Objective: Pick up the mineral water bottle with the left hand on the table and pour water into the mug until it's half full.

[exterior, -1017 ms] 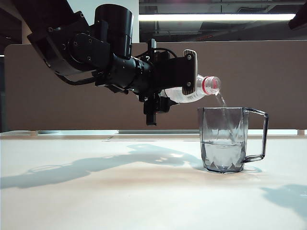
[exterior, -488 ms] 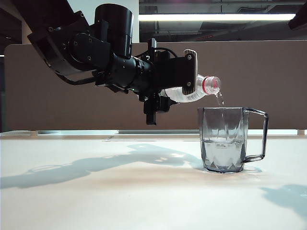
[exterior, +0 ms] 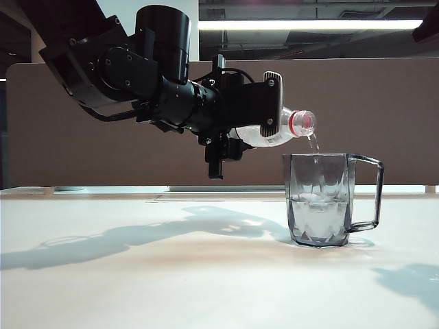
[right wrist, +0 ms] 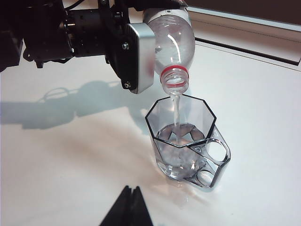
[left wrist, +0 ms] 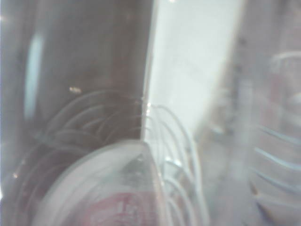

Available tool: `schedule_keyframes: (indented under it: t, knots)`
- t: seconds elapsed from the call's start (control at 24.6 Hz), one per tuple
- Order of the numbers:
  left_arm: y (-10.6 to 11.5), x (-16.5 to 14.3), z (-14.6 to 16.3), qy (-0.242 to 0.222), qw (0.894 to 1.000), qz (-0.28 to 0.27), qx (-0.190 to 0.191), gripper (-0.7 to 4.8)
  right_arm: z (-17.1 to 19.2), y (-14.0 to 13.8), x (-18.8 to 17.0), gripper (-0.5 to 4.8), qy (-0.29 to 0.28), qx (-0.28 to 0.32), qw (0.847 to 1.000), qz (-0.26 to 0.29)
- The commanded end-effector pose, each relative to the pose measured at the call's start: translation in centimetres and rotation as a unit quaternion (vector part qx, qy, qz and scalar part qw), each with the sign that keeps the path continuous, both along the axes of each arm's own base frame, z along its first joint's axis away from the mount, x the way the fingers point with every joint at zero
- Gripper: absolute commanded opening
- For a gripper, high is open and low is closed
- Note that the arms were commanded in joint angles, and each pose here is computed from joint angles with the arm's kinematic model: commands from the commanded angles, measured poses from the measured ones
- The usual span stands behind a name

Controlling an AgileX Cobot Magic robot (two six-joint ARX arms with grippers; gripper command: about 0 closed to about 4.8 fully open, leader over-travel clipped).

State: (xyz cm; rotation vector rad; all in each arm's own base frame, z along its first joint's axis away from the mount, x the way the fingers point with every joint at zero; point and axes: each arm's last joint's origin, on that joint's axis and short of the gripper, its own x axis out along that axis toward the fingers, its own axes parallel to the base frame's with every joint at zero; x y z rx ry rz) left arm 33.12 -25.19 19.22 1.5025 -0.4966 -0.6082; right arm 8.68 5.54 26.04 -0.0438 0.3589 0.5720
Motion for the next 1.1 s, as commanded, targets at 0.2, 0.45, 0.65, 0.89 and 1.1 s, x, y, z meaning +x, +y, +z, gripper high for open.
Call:
schedule_keyframes:
  t: [0.2,0.45,0.65,0.89,1.1]
  knots:
    - [-0.1,0.0,1.1,-0.027,0.999,-0.003,-0.017,2.72,0.3,0.0,0.0,-0.08,-0.008,0.004,1.0,0.001]
    - [-0.1,0.0,1.1,-0.014,0.999,-0.002,-0.033,2.73,0.3,0.0,0.0,-0.08,-0.009,0.004,1.0,0.001]
    - [-0.1,-0.1,1.2,0.053,0.993,0.001,-0.11,2.73,0.3,0.0,0.0,-0.08,-0.009,0.004,1.0,0.001]
    - [-0.1,-0.1,1.2,0.098,0.982,0.003,-0.163,2.73,0.3,0.0,0.0,-0.08,-0.009,0.004,1.0,0.001]
    - [0.1,-0.3,2.2,0.159,0.956,0.004,-0.246,2.73,0.3,0.0,0.0,-0.08,-0.009,0.004,1.0,0.001]
